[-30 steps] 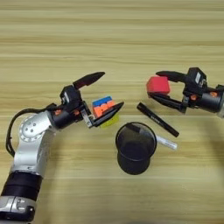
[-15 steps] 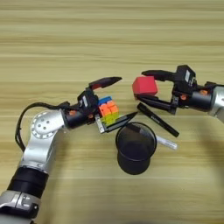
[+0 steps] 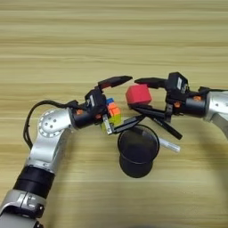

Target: Move the objects on the table

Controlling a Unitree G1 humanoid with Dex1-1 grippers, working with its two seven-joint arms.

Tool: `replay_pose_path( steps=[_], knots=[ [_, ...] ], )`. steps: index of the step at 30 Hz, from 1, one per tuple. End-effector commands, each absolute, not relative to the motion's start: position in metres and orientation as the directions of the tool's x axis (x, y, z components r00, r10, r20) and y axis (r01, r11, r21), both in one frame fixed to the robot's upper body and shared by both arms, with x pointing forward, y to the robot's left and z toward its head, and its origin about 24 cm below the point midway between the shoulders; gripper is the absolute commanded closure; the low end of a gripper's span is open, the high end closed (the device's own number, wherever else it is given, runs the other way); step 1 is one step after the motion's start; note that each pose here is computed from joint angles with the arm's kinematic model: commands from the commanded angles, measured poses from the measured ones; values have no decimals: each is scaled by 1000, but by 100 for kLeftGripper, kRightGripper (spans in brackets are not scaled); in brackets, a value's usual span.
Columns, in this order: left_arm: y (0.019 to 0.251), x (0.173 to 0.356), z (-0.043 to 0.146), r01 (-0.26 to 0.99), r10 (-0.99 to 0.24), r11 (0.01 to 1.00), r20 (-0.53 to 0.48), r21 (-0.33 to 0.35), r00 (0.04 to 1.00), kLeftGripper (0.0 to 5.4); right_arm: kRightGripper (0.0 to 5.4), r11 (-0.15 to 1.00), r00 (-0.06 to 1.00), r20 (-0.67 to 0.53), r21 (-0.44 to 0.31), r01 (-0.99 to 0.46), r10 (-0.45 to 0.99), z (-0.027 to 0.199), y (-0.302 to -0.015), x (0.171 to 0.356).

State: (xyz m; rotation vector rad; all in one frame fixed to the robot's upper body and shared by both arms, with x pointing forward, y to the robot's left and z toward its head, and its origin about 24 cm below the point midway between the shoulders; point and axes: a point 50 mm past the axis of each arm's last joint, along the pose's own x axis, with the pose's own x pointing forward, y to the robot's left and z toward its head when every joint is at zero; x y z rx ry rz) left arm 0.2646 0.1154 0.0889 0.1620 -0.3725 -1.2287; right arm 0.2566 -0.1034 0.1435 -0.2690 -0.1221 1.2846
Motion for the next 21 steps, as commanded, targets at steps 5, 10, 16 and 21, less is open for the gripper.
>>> replay_pose_path(
  steps=[5,10,16,21],
  knots=[
    [112,266,93,891,-948,307,184,334,258,79,232,249,278,-65,-289,-924,958,148,-102,258],
    [112,267,92,893,-949,305,179,332,258,124,232,247,276,-65,-290,-925,959,148,-102,258],
    [112,267,92,893,-950,303,176,332,257,180,232,243,272,-63,-293,-925,960,149,-101,258],
    [112,267,92,893,-950,304,177,332,257,230,232,239,268,-62,-294,-925,961,150,-101,258]
  ],
)
